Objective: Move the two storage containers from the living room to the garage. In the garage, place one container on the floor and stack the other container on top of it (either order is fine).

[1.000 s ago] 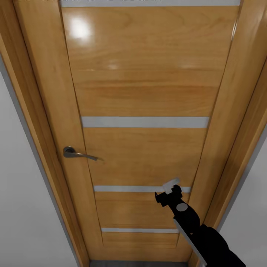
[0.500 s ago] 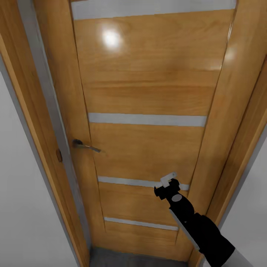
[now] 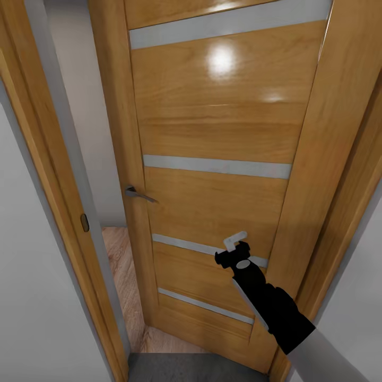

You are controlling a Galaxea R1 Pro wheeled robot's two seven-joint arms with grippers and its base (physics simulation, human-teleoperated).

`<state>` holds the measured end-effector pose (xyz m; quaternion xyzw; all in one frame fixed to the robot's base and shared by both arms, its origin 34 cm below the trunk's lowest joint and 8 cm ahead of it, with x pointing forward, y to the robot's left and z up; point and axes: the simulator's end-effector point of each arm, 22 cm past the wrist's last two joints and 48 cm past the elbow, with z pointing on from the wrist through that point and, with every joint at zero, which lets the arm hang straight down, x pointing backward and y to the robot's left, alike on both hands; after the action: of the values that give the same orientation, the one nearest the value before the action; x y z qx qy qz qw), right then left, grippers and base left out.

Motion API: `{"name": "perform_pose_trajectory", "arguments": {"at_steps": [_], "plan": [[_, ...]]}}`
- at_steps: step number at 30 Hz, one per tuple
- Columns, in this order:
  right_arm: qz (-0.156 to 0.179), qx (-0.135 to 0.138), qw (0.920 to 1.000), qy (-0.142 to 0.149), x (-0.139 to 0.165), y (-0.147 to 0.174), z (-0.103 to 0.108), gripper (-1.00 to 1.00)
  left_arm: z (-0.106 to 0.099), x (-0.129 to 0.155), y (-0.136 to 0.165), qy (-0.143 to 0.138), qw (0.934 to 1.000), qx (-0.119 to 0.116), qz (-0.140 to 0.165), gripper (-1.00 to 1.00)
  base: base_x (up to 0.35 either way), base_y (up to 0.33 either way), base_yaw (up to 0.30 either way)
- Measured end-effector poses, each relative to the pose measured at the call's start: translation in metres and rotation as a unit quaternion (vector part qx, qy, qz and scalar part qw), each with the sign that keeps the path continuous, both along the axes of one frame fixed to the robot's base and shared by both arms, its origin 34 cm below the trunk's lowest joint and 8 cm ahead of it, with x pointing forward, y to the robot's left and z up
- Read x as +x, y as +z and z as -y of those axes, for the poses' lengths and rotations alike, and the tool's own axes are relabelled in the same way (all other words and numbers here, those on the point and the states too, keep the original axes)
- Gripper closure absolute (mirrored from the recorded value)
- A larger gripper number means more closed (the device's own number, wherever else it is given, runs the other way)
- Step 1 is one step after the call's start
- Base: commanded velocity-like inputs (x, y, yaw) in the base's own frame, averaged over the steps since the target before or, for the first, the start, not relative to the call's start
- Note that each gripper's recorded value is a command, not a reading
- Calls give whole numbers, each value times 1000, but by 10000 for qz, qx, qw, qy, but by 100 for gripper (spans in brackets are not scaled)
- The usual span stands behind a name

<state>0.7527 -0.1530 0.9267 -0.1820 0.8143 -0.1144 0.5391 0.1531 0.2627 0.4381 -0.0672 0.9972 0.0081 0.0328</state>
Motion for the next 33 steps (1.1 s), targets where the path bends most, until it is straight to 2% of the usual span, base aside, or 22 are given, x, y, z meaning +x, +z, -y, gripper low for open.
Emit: {"name": "perform_pose_trajectory", "arguments": {"at_steps": [1,2,4,7,9,15,21,33], "plan": [[25,19,10000,38,-1,2,-8,-100,0,0,0,0,10000,0,0,-100,0,0,0],[164,-35,9998,111,-1,12,-28,-100,0,0,0,0,10000,0,0,-100,0,0,0],[255,-56,9995,175,-3,20,-47,-100,0,0,0,0,10000,0,0,-100,0,0,0],[293,103,9989,342,-8,29,-87,-100,0,0,0,0,10000,0,0,-100,0,0,0],[293,153,9987,379,-10,31,-95,-100,0,0,0,0,10000,0,0,-100,0,0,0],[242,183,9987,419,-10,28,-103,-100,0,0,0,0,10000,0,0,-100,0,0,0],[70,-27,9992,384,11,21,-106,-100,0,0,0,0,10000,0,0,-100,0,0,0],[-23,-438,9988,214,51,13,-84,-100,0,0,0,0,10000,0,1,-100,0,0,0]]}}
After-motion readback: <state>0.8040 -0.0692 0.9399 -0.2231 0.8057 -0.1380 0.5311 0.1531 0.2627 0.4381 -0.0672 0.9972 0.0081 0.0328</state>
